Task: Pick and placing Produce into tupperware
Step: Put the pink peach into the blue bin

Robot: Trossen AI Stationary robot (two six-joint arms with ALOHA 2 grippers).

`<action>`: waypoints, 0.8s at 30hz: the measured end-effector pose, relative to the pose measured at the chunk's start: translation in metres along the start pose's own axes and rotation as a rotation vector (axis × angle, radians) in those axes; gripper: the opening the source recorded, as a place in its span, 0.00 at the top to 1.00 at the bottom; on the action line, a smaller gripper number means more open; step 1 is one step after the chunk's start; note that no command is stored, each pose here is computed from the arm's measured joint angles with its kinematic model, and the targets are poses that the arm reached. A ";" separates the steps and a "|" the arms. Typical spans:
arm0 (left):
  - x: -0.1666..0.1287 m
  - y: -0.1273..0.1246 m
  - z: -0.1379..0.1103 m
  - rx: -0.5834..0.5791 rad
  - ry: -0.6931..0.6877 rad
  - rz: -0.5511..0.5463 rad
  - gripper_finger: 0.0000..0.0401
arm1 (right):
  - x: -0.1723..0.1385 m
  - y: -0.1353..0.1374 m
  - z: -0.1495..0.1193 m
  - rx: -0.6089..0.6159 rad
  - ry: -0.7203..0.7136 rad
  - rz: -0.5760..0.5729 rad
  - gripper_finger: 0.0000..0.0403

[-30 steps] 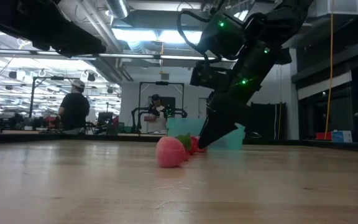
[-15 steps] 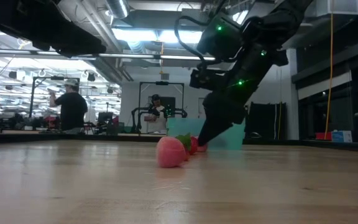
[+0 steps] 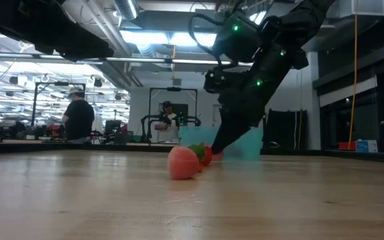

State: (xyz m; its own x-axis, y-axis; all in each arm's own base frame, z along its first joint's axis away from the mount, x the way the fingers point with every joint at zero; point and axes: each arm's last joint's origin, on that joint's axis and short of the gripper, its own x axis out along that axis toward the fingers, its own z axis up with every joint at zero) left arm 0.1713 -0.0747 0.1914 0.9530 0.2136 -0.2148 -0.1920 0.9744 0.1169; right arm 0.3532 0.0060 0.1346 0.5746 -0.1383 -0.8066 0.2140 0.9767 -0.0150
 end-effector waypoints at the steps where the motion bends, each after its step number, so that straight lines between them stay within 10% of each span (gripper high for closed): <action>1: 0.000 0.000 0.000 0.000 0.000 0.000 0.58 | -0.003 0.000 0.002 0.001 -0.007 0.001 0.91; 24: 0.000 0.000 0.000 0.002 0.002 0.000 0.59 | -0.112 0.013 0.032 -0.071 -0.295 0.059 0.91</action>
State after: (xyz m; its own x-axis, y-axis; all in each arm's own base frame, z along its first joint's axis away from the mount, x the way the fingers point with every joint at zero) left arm 0.1712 -0.0747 0.1911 0.9525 0.2138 -0.2170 -0.1916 0.9742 0.1189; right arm 0.3169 0.0289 0.2440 0.7914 -0.1123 -0.6010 0.1237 0.9921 -0.0224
